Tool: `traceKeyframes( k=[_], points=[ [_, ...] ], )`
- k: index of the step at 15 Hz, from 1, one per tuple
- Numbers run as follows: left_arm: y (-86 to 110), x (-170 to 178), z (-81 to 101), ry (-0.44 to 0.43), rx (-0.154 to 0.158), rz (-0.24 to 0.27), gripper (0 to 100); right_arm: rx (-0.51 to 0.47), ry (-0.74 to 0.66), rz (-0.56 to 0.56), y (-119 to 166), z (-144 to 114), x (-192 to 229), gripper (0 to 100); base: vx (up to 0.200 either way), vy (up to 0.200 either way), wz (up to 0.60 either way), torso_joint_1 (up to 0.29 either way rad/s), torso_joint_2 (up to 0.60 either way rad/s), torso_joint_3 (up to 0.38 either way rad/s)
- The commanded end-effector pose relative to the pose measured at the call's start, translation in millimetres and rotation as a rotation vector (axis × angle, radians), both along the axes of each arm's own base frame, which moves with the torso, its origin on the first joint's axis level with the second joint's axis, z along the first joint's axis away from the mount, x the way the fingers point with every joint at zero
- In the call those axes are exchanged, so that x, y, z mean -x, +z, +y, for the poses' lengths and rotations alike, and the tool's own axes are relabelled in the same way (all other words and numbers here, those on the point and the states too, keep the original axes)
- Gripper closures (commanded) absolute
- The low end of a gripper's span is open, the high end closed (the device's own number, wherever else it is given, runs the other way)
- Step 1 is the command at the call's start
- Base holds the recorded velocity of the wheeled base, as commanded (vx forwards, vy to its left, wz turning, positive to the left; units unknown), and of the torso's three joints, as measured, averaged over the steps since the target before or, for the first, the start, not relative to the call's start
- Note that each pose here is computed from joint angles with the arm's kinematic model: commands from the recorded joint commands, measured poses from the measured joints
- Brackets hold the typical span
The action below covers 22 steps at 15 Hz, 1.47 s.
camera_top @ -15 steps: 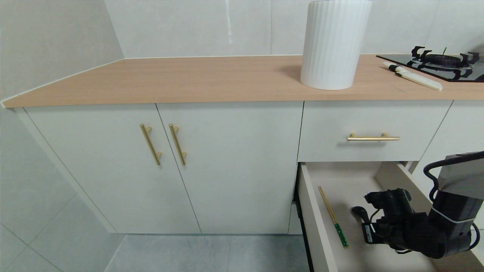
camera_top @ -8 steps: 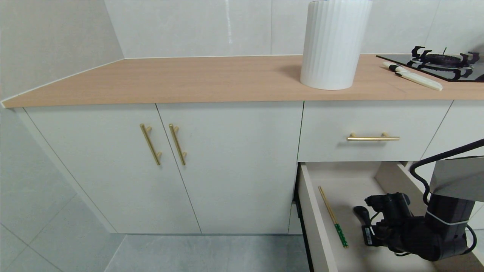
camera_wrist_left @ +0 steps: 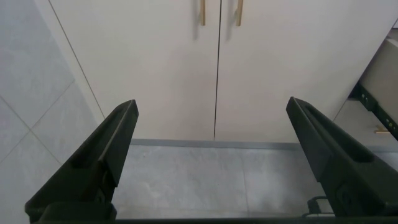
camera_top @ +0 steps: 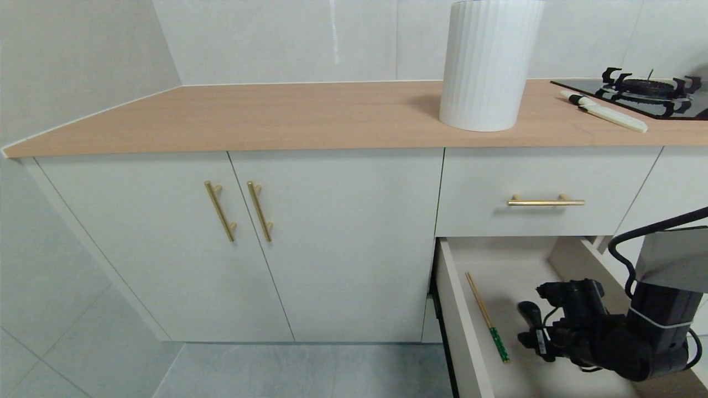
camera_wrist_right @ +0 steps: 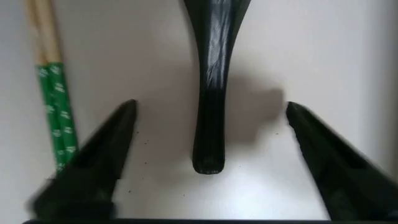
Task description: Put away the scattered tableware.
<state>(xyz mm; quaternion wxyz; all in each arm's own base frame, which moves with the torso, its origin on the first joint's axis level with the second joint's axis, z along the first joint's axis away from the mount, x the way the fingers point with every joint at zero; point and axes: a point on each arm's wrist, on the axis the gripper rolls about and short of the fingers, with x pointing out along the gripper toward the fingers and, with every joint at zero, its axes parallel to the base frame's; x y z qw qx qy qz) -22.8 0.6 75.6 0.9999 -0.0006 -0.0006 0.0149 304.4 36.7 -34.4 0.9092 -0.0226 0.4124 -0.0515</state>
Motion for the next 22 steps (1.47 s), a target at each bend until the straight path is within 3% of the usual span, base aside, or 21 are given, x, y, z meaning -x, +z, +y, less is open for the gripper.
traceKeyframes(
  k=[1, 5, 11, 16, 22],
  points=[
    [0.1, -0.1, 0.0, 0.001, 0.0, 0.001, 0, -0.014, 0.004, -0.103, 38.3, -0.2, 6.5, 0, 0.0, 0.0, 0.0, 0.0, 0.0, 0.0],
    [0.1, -0.1, 0.0, 0.001, 0.0, 0.001, 0, -0.016, 0.014, -0.244, 99.7, -4.2, 25.8, 0, 0.0, 0.0, 0.0, 0.0, 0.0, 0.0],
    [0.1, -0.1, 0.0, 0.001, 0.0, 0.001, 0, -0.043, 0.053, -0.179, 178.9, -8.1, 74.1, 0, 0.0, 0.0, 0.0, 0.0, 0.0, 0.0],
    [0.1, -0.1, 0.0, 0.001, 0.0, 0.001, 0, -0.039, 0.081, -0.105, 202.0, -5.3, 94.9, 0, 0.0, 0.0, 0.0, 0.0, 0.0, 0.0],
    [0.1, -0.1, 0.0, 0.001, 0.0, 0.001, 0, -0.03, 0.108, -0.058, 199.9, 0.0, 101.0, 0, -0.2, 0.0, 0.0, 0.003, 0.0, 0.004]
  ],
)
